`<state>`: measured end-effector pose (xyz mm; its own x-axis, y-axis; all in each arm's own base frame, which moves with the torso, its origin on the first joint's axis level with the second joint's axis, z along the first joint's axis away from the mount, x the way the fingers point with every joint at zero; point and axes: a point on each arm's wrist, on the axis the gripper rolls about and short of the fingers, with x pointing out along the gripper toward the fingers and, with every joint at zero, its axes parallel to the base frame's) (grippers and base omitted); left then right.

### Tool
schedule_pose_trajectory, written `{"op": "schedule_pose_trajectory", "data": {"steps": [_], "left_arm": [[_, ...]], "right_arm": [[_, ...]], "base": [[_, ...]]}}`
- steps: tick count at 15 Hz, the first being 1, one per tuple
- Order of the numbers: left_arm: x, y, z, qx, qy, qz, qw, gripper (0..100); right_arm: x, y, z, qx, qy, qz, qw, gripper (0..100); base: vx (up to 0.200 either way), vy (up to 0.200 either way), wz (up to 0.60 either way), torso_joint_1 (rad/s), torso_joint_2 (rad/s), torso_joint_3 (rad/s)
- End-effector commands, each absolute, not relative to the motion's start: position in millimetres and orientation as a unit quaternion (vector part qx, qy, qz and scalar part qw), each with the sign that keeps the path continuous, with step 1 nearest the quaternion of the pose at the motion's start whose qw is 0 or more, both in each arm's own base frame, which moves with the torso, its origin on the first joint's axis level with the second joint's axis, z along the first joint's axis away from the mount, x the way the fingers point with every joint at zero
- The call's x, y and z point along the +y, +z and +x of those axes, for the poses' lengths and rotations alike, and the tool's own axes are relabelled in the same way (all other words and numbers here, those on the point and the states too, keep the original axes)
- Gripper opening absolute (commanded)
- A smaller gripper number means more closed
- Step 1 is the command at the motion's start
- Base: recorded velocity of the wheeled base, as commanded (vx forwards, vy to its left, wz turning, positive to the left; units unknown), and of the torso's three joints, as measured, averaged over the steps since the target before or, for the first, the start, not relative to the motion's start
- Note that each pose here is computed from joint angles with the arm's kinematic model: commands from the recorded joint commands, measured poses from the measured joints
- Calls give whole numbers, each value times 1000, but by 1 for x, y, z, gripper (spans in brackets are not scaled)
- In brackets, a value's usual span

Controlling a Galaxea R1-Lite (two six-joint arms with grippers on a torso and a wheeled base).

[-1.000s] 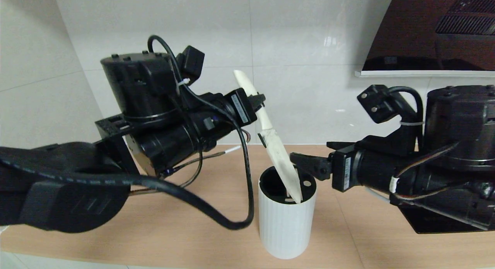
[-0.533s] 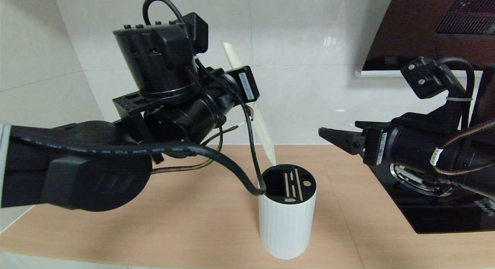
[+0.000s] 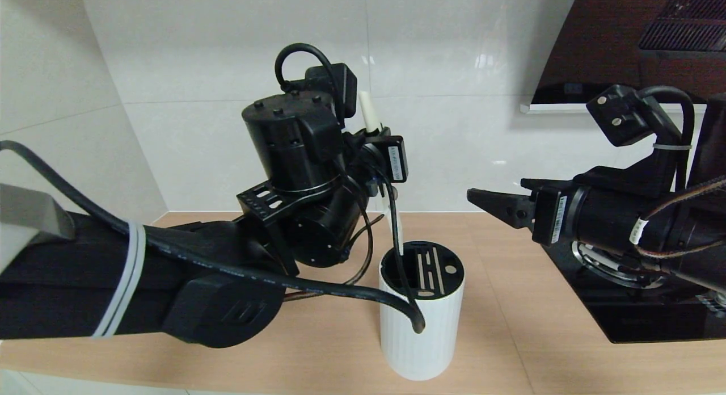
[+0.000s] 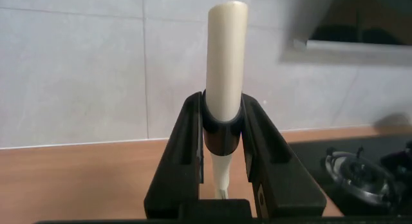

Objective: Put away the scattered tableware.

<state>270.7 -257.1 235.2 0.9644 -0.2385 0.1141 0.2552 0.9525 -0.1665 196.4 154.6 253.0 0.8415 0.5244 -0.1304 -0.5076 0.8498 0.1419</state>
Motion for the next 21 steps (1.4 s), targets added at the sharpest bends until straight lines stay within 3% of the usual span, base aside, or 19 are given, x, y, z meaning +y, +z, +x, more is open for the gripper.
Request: {"op": "schedule_pose_trajectory", "data": {"steps": [1, 16, 18, 21], "left_arm": [[-264, 223, 273, -33, -128, -81, 988, 0], [-295, 167, 270, 29, -136, -30, 990, 0], [-296, 166, 270, 29, -137, -30, 990, 0], [-290, 185, 264, 11, -132, -46, 990, 0]], "right_arm": [[156, 251, 198, 87, 269, 49, 958, 100], [160, 243, 204, 99, 267, 40, 958, 100], [160, 243, 204, 99, 267, 40, 958, 100], [161, 242, 204, 100, 267, 40, 958, 100]], "base": [[0, 0, 0, 0, 0, 0], [0, 0, 0, 0, 0, 0], [0, 0, 0, 0, 0, 0], [0, 0, 0, 0, 0, 0]]}}
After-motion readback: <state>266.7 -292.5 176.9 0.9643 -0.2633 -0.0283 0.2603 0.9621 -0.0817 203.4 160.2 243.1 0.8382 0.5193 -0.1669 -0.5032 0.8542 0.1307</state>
